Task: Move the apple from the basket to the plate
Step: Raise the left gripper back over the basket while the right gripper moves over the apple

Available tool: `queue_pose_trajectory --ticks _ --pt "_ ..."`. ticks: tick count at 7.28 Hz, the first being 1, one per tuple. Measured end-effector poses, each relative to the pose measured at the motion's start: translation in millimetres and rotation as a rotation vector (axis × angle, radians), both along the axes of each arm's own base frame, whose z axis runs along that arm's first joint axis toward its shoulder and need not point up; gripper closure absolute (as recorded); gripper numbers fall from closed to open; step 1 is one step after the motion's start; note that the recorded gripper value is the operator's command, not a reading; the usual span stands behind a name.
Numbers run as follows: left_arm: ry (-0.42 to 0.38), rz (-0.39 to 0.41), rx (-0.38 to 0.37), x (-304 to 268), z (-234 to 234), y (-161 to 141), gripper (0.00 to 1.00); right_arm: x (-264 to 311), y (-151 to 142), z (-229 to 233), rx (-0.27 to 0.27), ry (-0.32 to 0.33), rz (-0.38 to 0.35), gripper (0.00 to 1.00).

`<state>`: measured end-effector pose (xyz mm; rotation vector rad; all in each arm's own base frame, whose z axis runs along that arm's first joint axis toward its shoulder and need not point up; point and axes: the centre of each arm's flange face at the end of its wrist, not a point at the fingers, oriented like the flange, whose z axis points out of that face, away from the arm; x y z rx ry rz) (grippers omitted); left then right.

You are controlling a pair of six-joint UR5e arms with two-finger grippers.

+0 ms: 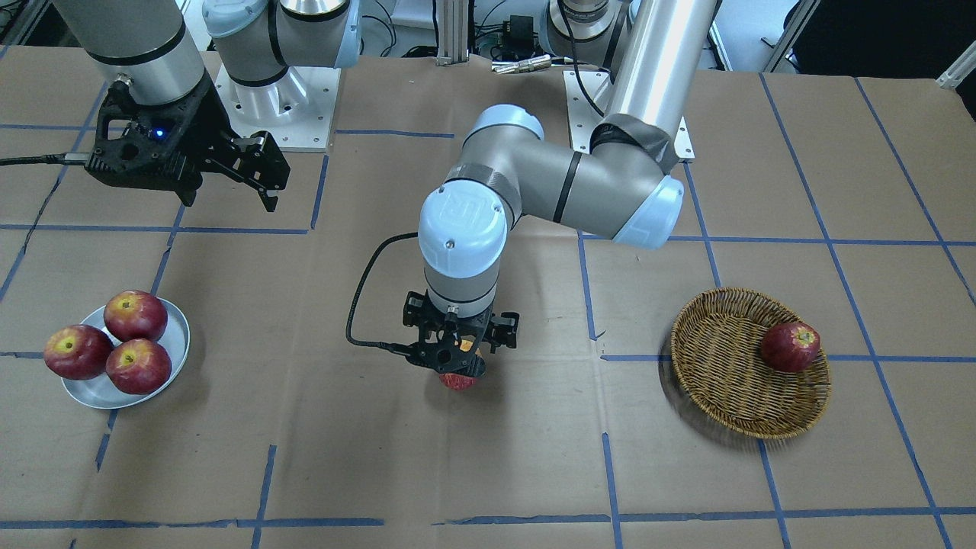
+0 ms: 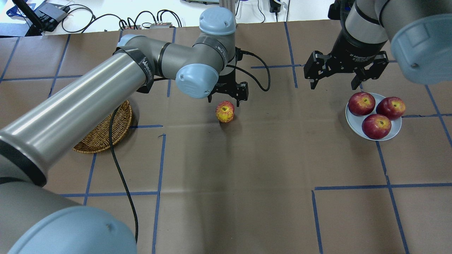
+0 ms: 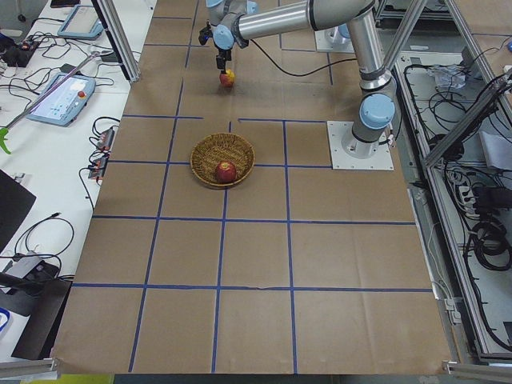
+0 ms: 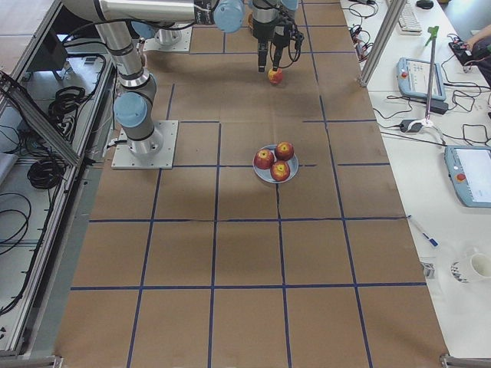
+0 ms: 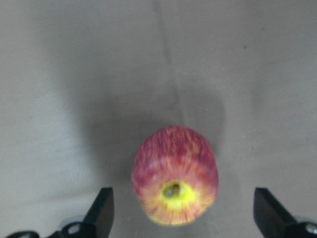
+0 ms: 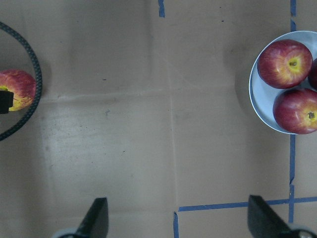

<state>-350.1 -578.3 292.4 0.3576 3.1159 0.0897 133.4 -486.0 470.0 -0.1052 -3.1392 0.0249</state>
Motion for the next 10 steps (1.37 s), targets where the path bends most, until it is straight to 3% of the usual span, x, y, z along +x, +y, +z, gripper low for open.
queue_pose_trajectory --ticks 3,6,8,10 --pt "0.008 -0.076 0.001 94 118 26 0.01 0 0 2 -0.004 0.004 -0.004 0.00" --pt "0.019 -0.017 -0.007 205 210 73 0.01 16 -3 -2 -0.006 -0.006 -0.013 0.00" --pt "0.020 0.022 0.011 229 231 104 0.01 70 -17 -14 -0.022 -0.012 -0.008 0.00" --pt "0.018 0.029 0.018 233 231 108 0.01 140 -31 -33 -0.033 -0.019 -0.028 0.00"
